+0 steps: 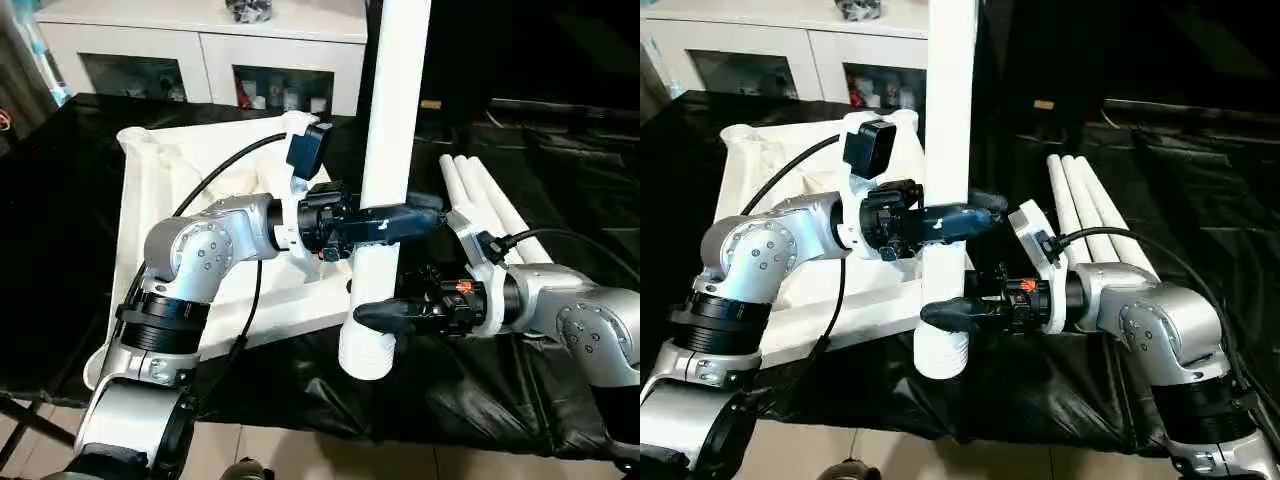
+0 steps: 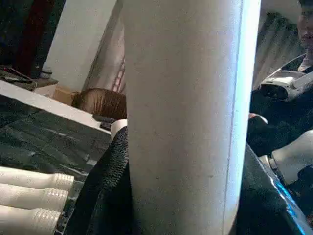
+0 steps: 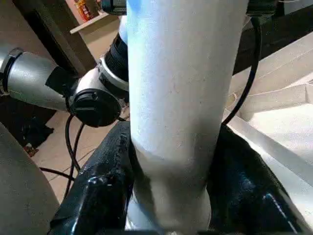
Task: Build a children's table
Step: Pick table leg
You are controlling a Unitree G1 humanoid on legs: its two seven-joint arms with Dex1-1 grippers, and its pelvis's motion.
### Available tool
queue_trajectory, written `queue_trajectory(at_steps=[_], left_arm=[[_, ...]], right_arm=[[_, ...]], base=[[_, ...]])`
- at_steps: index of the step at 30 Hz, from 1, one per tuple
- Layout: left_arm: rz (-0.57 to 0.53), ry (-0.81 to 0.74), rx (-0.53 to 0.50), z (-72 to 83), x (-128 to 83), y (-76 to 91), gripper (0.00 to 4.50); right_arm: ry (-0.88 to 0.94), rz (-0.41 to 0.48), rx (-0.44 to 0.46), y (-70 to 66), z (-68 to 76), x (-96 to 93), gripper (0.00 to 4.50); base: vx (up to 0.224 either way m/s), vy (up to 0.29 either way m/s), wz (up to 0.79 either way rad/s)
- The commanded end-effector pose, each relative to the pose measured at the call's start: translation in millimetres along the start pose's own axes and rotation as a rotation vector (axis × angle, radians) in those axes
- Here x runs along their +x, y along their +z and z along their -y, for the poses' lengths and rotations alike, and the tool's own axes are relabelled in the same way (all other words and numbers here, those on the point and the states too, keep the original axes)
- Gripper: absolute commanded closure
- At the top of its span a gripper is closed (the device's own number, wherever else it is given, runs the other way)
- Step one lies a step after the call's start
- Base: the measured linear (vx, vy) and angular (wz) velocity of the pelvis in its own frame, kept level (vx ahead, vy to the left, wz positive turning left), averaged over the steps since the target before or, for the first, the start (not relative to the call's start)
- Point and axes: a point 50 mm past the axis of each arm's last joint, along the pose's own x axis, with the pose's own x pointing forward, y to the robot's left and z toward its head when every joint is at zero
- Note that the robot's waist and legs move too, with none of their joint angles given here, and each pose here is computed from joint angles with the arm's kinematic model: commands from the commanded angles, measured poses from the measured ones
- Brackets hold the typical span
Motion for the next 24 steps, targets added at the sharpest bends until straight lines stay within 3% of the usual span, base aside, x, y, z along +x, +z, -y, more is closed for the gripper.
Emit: queue_trajectory(at_steps=[1, 5, 9, 14, 17, 19, 22, 24], left_arm=[[-0.002, -0.034, 0.021, 5.3, 7, 6.0, 2.06], [0.007, 0.009, 0.038, 1.3, 7, 6.8, 1.71], [0.017, 0.189, 0.116, -11.3, 6, 8.4, 1.43], [0.016, 0.503, 0.157, -33.9, 2, 11.2, 1.43], [0.077, 0.831, 0.154, -52.8, -6, 19.5, 1.43], [0.085, 0.874, 0.151, -54.9, -7, 20.4, 1.43], [0.114, 1.108, 0.185, -65.0, -12, 23.2, 1.43], [0.140, 1.157, 0.177, -67.4, -12, 23.9, 1.43]], right_arm=[[-0.020, -0.001, 0.004, 1.4, 2.0, -0.8, 2.62], [-0.041, 0.015, -0.006, 2.9, 2.9, -0.3, 2.62], [-0.155, 0.059, -0.071, 8.4, 9.0, 0.4, 2.62], [-0.376, 0.095, -0.127, 15.4, 26.5, 3.6, 2.62], [-0.570, 0.116, -0.158, 20.1, 41.6, 9.3, 2.62], [-0.590, 0.124, -0.164, 21.2, 42.9, 10.3, 2.62], [-0.715, 0.158, -0.167, 27.3, 52.1, 20.0, 2.63], [-0.751, 0.171, -0.163, 29.6, 54.9, 23.4, 2.63]], base=[[0.000, 0.000, 0.00], [0.000, 0.000, 0.00], [0.000, 0.000, 0.00], [0.000, 0.000, 0.00], [0.000, 0.000, 0.00], [0.000, 0.000, 0.00], [0.000, 0.000, 0.00], [0.000, 0.000, 0.00]])
